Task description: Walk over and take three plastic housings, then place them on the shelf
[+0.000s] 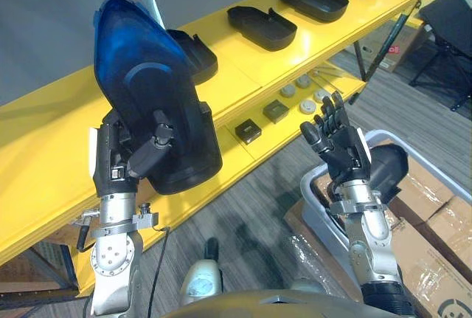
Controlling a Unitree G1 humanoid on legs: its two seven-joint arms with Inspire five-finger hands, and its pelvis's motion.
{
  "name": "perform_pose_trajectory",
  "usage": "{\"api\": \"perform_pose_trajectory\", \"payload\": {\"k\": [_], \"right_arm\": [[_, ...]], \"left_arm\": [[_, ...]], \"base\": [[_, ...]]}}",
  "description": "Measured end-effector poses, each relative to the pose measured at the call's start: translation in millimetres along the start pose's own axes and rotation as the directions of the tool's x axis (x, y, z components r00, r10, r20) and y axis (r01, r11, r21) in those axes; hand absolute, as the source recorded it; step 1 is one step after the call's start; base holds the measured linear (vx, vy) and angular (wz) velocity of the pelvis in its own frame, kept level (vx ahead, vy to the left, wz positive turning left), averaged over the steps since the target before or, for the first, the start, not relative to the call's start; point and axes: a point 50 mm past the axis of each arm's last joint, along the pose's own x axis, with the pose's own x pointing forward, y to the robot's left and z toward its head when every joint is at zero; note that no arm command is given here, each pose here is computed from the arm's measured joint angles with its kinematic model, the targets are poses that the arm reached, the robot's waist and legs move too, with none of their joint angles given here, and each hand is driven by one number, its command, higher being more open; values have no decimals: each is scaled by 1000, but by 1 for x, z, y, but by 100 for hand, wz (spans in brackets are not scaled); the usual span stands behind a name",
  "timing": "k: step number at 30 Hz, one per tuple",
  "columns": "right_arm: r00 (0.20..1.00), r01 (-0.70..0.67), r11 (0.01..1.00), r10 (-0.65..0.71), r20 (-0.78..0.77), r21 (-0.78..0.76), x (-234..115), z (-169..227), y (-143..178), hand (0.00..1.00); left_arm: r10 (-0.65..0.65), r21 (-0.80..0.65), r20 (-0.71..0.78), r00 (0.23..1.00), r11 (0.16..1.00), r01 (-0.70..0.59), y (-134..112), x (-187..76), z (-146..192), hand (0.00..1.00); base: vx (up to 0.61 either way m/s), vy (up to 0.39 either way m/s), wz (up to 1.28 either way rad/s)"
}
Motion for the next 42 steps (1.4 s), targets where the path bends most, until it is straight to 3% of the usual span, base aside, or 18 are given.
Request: {"api": "perform_pose_trajectory", "payload": {"k": [6,10,15,18,23,31,35,39,42], "right_arm": [[984,-67,998,65,165,8,8,25,9,100],[977,-17,1000,12,214,21,12,29,8,100],[972,15,1000,-18,234,11,16,32,8,100],[958,16,1000,-11,287,-12,21,45,5,100],[935,55,995,-22,353,-85,14,69,-12,100],[935,93,987,-42,352,-128,11,81,-29,100],[932,-22,999,36,361,-41,11,78,-21,100],[896,-272,957,214,389,98,19,70,26,100],[880,-365,919,288,378,149,22,61,54,100]], "left_arm": [[9,27,28,1000,1000,-10,3,0,3,0],[40,79,96,995,996,-48,19,4,16,0],[32,109,205,978,993,-55,27,21,29,0],[76,40,252,965,995,-89,23,36,31,0],[130,3,200,971,991,-134,21,33,20,0],[81,1,172,982,997,-82,17,25,18,0],[97,7,171,980,995,-100,17,25,18,0],[152,1,172,973,988,-155,20,21,20,0],[145,4,201,969,989,-148,17,15,31,0]], "base": [[-5,40,10],[150,144,30],[225,77,35],[205,-31,24],[167,-146,26],[139,-91,-7],[25,46,1],[-25,15,28],[-46,-10,87]]}}
